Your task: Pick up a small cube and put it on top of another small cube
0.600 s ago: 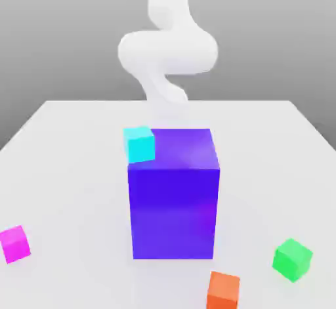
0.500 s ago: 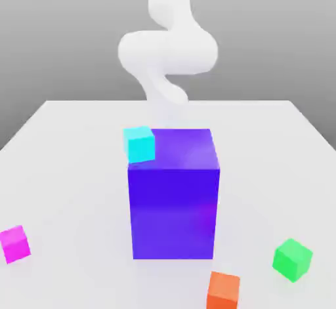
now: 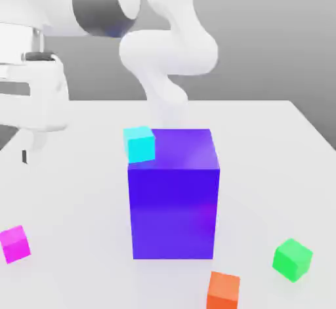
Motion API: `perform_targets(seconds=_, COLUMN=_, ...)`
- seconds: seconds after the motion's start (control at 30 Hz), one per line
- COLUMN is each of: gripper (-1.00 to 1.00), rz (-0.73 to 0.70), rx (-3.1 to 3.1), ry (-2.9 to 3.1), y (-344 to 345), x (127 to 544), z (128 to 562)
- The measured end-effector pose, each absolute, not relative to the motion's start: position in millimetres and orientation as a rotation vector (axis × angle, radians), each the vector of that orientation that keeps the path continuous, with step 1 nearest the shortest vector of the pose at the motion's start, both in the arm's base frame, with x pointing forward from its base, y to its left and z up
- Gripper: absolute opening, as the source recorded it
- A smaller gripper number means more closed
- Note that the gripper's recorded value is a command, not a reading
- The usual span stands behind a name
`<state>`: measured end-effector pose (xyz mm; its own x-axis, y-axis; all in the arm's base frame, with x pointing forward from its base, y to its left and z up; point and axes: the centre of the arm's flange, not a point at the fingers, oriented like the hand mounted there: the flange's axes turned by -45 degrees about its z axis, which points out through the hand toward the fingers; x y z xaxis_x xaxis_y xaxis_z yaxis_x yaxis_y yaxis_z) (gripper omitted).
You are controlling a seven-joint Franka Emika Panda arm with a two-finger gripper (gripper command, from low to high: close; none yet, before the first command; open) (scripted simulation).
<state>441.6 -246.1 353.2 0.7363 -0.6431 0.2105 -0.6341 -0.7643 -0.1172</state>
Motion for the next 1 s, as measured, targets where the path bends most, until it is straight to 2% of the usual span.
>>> perform_targets(seconds=0.27, gripper=0.00, rz=-0.040, rx=-2.778, ry=1.454, y=-314, x=371, z=208)
perform_targets(seconds=0.43, gripper=0.00, rz=-0.002, rx=-2.763, ry=1.497, y=-321, x=361, z=140)
perform_targets(seconds=0.47, gripper=-1.00, rz=-0.001, rx=-2.762, ry=1.498, y=-320, x=360, z=131)
perform_targets(seconds=0.7, gripper=-1.00, rz=0.000, rx=-2.762, ry=1.499, y=-320, x=360, z=131)
perform_targets(seconds=0.87, gripper=-1.00, rz=0.000, rx=-2.756, ry=1.509, y=-320, x=360, z=184)
perform_targets(seconds=1.0, gripper=-1.00, rz=0.008, rx=-2.774, ry=1.443, y=-263, x=405, z=192)
